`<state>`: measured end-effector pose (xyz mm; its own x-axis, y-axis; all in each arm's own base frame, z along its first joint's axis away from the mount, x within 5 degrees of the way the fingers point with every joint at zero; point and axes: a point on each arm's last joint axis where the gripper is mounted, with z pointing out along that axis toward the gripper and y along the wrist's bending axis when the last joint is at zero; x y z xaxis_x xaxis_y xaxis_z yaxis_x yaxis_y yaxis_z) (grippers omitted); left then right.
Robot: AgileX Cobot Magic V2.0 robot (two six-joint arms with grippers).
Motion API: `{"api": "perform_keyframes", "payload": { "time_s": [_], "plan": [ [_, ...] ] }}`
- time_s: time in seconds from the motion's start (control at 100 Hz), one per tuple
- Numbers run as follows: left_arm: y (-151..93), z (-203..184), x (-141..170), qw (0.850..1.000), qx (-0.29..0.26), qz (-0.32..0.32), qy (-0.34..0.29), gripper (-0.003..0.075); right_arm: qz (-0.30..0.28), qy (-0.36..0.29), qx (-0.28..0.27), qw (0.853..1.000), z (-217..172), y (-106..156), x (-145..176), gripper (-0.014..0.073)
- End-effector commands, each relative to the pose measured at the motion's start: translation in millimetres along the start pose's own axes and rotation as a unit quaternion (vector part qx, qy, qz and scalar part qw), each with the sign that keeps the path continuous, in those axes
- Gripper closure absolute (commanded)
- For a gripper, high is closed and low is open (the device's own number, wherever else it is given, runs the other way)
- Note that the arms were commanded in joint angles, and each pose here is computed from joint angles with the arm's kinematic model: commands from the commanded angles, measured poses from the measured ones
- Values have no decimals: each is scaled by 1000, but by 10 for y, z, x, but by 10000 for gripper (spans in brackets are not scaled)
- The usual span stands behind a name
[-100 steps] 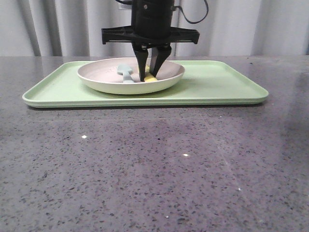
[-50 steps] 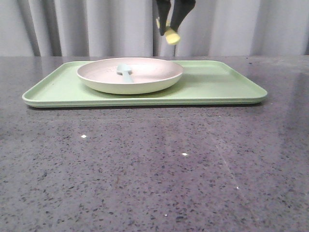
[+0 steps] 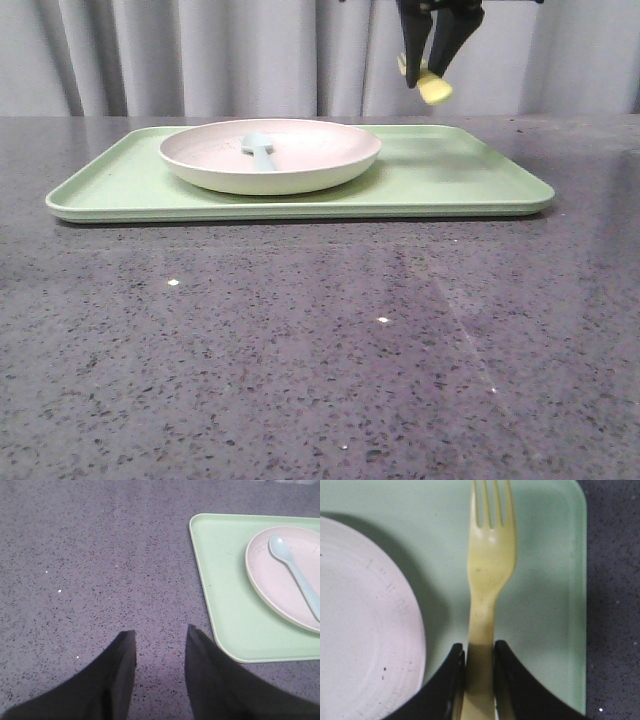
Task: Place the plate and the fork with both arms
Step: 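Lift the fork out of the plate and carry it beside the plate, then lower the fork onto the tray beside the plate and release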
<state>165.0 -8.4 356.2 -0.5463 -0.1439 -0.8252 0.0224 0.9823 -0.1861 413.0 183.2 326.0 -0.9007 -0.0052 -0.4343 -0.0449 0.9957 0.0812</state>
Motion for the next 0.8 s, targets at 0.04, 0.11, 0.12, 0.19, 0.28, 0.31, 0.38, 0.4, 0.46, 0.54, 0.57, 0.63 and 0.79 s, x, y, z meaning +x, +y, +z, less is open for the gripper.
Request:
{"api": "perform_keyframes", "payload": {
  "time_s": [0.04,0.11,0.12,0.19,0.28,0.31,0.38,0.4,0.46,0.54,0.57,0.63,0.79],
  "plan": [
    [-22,-78,-126,999,4,-6,-47,483,0,17,25,1000,-228,-107,75,559],
    [-22,-78,-126,999,4,-6,-47,483,-1,28,29,999,-139,-106,96,559],
    [-22,-78,-126,999,4,-6,-47,483,-2,30,30,999,-121,-105,98,559],
    [-22,-78,-126,999,4,-6,-47,483,-2,39,34,999,-43,-100,105,559],
    [-22,-78,-126,999,4,-6,-47,483,-3,48,37,998,25,-95,113,557],
    [-22,-78,-126,999,4,-6,-47,483,-3,50,35,998,35,-91,115,557],
    [-22,-78,-126,999,4,-6,-47,483,-2,50,32,998,43,-85,115,557],
    [-22,-78,-126,999,4,-6,-47,483,-2,49,32,998,43,-85,115,554],
    [-22,-78,-126,999,4,-6,-47,483,-2,48,32,998,44,-84,113,528],
    [-22,-78,-126,999,4,-6,-47,483,-2,48,32,998,44,-84,113,443],
    [-22,-78,-126,999,4,-6,-47,483,-2,48,32,998,44,-84,113,405],
    [-22,-78,-126,999,4,-6,-47,483,-2,49,32,998,43,-84,114,340],
    [-22,-78,-126,999,4,-6,-47,483,-2,48,32,998,34,-85,114,318]
  ]
}}
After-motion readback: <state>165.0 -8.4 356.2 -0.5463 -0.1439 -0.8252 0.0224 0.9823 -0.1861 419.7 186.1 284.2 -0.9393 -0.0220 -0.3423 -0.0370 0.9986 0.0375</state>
